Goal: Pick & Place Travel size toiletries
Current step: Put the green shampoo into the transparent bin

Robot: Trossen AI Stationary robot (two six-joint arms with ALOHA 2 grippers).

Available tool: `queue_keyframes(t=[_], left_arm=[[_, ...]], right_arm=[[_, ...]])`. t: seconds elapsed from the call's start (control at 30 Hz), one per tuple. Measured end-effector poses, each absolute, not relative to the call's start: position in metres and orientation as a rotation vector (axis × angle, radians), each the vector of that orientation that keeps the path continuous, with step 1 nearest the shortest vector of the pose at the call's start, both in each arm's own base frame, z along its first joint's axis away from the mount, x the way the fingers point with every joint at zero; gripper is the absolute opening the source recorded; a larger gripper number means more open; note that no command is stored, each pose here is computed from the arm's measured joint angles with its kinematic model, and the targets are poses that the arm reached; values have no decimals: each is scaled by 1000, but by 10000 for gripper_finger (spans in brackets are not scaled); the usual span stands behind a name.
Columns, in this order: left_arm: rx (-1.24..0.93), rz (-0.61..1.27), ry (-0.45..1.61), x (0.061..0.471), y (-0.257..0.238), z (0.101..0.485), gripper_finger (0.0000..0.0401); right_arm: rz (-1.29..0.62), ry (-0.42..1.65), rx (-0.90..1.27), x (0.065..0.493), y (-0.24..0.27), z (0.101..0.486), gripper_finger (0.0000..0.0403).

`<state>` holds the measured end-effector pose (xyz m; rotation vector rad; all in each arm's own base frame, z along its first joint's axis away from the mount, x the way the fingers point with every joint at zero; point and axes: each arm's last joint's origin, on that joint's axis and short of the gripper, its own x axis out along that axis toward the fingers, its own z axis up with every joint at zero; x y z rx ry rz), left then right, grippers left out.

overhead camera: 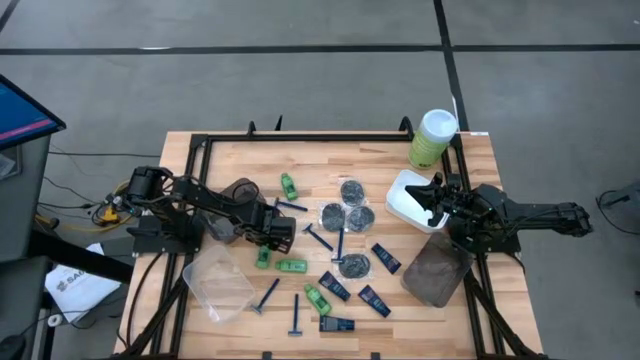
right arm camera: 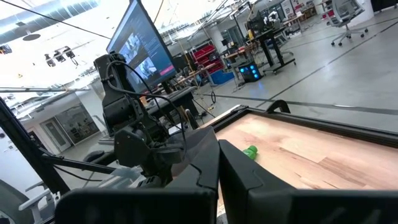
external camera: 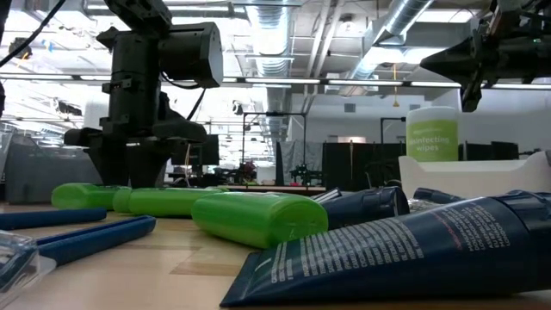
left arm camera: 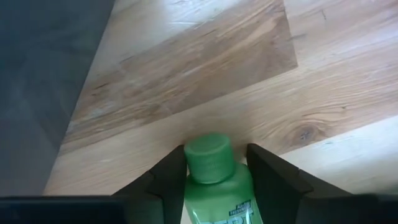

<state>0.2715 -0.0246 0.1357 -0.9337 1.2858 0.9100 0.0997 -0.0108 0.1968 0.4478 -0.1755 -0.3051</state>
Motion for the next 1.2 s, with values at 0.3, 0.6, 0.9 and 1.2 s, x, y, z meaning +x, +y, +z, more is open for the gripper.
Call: queue_keyframes(t=[0.3, 0.6, 0.9, 1.2], left_arm=[[-963, 914, 1288, 272, -25, 136, 147], [-1008, 864, 1251, 282, -27, 141, 143], [-1014, 763, 1202, 299, -29, 160, 143], [-1055, 649, 1114, 291, -30, 201, 143]], right_arm=[[-305, -175, 448, 100, -11, 197, 0], [-305, -175, 448, 100, -11, 197, 0], [-305, -175, 448, 100, -11, 197, 0], [-306, -174, 448, 100, -11, 197, 0]])
